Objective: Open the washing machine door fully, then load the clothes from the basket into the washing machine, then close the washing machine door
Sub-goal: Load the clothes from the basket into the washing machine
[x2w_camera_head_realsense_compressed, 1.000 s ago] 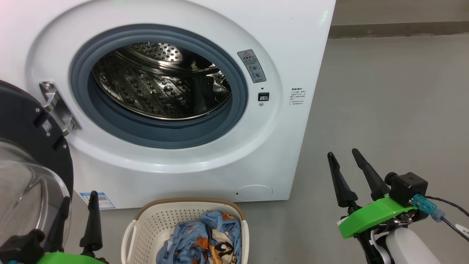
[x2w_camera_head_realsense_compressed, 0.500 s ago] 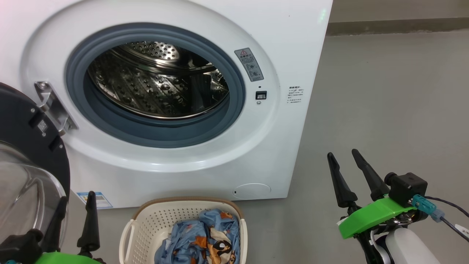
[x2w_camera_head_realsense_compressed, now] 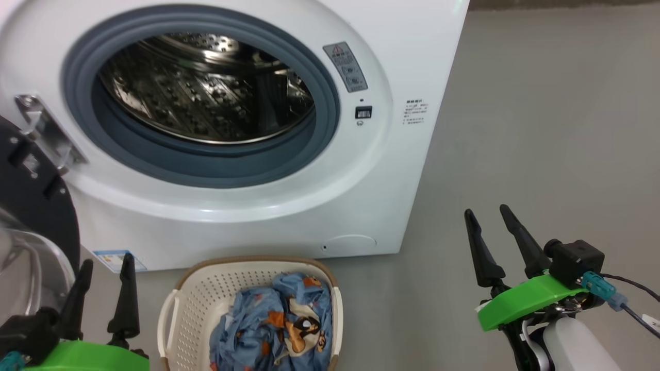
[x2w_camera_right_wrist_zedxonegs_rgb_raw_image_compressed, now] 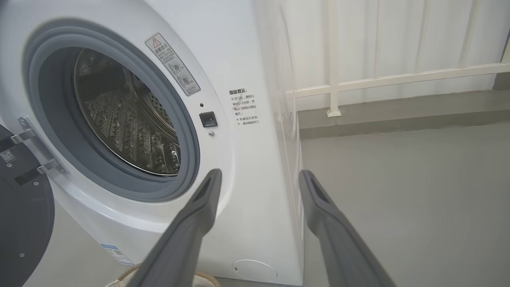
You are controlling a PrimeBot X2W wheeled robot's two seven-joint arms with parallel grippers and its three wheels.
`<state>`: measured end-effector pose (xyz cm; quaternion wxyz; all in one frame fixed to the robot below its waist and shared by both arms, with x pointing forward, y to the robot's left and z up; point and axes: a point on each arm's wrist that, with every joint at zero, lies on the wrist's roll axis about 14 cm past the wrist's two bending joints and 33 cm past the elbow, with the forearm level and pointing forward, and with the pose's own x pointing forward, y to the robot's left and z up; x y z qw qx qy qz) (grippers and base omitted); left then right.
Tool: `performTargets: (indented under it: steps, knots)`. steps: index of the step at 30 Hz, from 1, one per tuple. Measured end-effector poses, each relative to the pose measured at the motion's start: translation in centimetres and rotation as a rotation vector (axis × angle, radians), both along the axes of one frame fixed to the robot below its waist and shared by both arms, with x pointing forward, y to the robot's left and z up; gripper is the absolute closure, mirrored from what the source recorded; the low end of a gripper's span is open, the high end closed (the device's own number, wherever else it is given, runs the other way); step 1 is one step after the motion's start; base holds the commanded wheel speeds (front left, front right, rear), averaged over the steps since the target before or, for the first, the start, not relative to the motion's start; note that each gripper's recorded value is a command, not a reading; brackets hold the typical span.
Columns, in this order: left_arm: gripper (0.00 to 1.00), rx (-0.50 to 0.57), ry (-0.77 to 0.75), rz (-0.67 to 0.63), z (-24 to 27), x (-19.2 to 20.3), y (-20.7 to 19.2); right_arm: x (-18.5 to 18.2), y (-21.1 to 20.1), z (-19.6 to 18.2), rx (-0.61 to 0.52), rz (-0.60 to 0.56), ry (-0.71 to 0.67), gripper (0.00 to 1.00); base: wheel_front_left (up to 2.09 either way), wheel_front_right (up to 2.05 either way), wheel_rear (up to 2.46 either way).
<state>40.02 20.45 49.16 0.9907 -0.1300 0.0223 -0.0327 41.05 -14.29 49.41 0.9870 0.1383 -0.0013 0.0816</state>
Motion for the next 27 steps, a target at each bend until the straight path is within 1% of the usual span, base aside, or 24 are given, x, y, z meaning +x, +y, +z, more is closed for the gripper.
performTargets:
  steps: [7, 15, 21, 27]
  knots:
    - [0.00, -0.005, 0.060, -0.052, -2.4, 1.6, -1.1, 0.6, -0.6, -2.1, -0.009, -0.028, 0.049, 0.00, 0.00, 0.00, 0.00]
    - [0.00, 0.007, 0.183, -0.145, -7.2, 3.3, -3.0, 1.6, -1.7, -5.0, -0.046, -0.058, 0.118, 0.00, 0.00, 0.00, 0.00]
    - [0.00, -0.009, 0.320, -0.213, -11.8, 4.4, -4.5, 3.0, -2.2, -6.6, -0.048, -0.070, 0.145, 0.00, 0.00, 0.00, 0.00]
    - [0.00, 0.014, 0.469, -0.276, -17.0, 4.4, -5.6, 3.8, -2.0, -8.6, -0.032, -0.066, 0.186, 0.00, 0.00, 0.00, 0.00]
